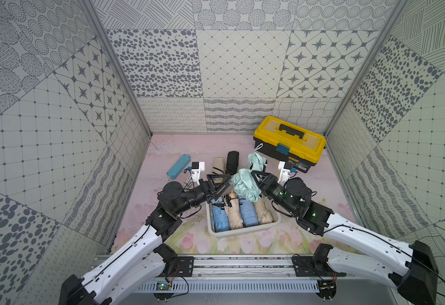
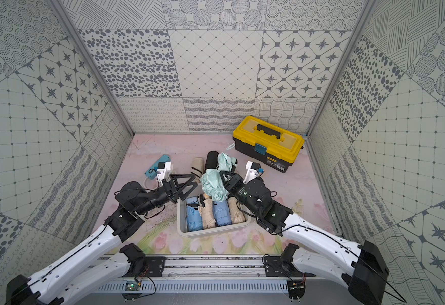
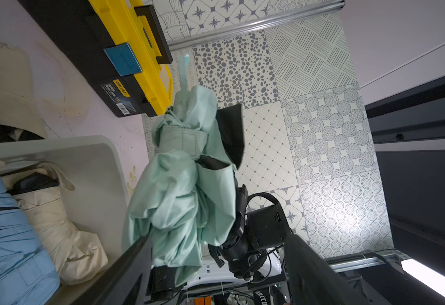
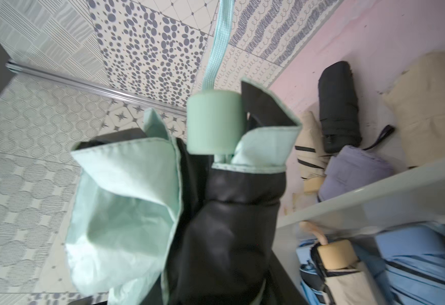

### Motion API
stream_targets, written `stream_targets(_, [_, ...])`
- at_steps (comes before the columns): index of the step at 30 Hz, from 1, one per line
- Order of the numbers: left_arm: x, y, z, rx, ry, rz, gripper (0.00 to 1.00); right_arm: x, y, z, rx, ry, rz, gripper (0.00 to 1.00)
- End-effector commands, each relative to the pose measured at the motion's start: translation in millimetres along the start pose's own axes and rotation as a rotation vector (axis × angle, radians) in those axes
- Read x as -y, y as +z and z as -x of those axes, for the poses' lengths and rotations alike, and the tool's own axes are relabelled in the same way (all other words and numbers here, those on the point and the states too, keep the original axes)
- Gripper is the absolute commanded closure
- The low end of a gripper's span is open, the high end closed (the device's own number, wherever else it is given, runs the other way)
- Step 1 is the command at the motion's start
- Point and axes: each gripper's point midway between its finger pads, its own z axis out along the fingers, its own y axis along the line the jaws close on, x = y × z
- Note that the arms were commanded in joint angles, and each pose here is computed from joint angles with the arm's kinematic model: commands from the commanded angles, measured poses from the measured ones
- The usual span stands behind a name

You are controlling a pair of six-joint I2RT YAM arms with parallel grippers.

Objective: Put the umbrella into the storage box
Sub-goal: Adjust the storage box at the center of the board, then place the umbrella in the storage box.

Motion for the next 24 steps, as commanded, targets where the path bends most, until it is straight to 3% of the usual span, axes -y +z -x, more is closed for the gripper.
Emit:
stream_targets(1, [-70.6, -55.5, -7.6, 0.049, 0.037, 0.471, 0.18, 6.1, -9.0, -30.4, -0.167, -0.204, -0.099, 0.74])
stream_targets(4, [-89.9, -85.2, -16.4, 0.028, 0.0, 0.667, 0.2, 4.3, -2.1, -54.8, -0.253, -0.269, -0.119, 0.74])
stream_targets(8, [-110.3, -110.1, -31.3, -0.031, -0.048, 0.834, 0.2, -2.1, 11.8, -78.5, -0.289, -0.314, -0.126, 0.74])
stream_targets(17, [-136.3, -109.5, -62.4, -0.148, -0.165, 0.847, 0.23, 1.9, 40.9, -124.2, -0.329, -0.347, -0.147, 0.74])
stream_targets(24, [-151.5, -114.5, -74.2, -0.188, -0.197, 0.878, 0.31, 17.5, 56.2, -153.3, -0.39, -0.376, -0.182, 0.74])
